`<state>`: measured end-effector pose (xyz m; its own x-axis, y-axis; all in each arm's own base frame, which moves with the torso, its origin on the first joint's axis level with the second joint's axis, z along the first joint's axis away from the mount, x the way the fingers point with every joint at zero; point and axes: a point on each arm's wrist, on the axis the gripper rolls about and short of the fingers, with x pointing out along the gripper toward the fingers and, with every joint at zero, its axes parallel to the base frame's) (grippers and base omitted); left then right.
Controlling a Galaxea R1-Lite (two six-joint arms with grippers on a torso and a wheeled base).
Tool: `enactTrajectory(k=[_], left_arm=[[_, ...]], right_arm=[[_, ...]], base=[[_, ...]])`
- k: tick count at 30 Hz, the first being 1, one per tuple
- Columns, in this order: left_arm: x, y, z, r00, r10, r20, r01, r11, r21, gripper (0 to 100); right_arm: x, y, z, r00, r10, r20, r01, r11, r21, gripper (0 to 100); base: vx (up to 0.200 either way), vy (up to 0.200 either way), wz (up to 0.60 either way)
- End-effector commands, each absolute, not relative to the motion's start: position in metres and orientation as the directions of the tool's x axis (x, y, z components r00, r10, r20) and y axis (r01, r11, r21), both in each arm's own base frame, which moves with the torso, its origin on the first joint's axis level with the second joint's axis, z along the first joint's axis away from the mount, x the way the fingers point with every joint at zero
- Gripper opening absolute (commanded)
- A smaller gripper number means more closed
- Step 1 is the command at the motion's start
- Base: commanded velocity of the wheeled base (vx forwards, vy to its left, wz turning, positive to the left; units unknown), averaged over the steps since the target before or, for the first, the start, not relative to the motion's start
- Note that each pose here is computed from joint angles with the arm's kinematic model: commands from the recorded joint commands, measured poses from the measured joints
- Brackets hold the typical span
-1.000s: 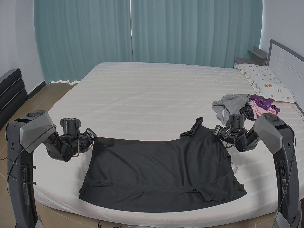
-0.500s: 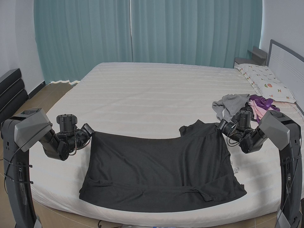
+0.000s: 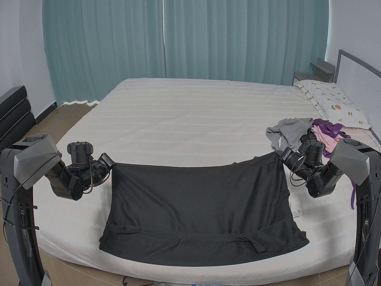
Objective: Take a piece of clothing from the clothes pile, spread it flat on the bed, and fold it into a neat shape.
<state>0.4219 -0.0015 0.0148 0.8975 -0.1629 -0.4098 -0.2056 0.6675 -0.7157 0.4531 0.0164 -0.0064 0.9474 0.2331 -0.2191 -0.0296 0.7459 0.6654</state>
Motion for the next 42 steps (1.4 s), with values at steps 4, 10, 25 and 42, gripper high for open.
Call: enactTrajectory(k=[4, 10, 25, 42], left_arm=[[0.421, 0.008, 0.023, 0.909, -0.143, -0.393, -0.207, 0.662, -0.720, 0], [0.415, 0.007, 0.030, 0.914, -0.153, -0.375, -0.188, 0.661, -0.727, 0], [0.412, 0.010, 0.040, 0.926, -0.146, -0.349, -0.171, 0.660, -0.731, 0], [0.406, 0.010, 0.044, 0.924, -0.152, -0.351, -0.169, 0.660, -0.732, 0]], right_arm=[[0.447, 0.016, -0.014, 0.946, 0.232, -0.226, -0.024, 0.747, 0.664, 0], [0.444, 0.018, -0.010, 0.953, 0.236, -0.191, -0.052, 0.746, 0.664, 0], [0.441, 0.011, -0.004, 0.969, 0.224, -0.103, -0.101, 0.745, 0.660, 0], [0.426, 0.008, -0.009, 0.954, 0.262, -0.146, -0.101, 0.739, 0.666, 0]], base=[[0.000, 0.000, 0.00], [0.000, 0.000, 0.00], [0.000, 0.000, 0.00], [0.000, 0.000, 0.00]])
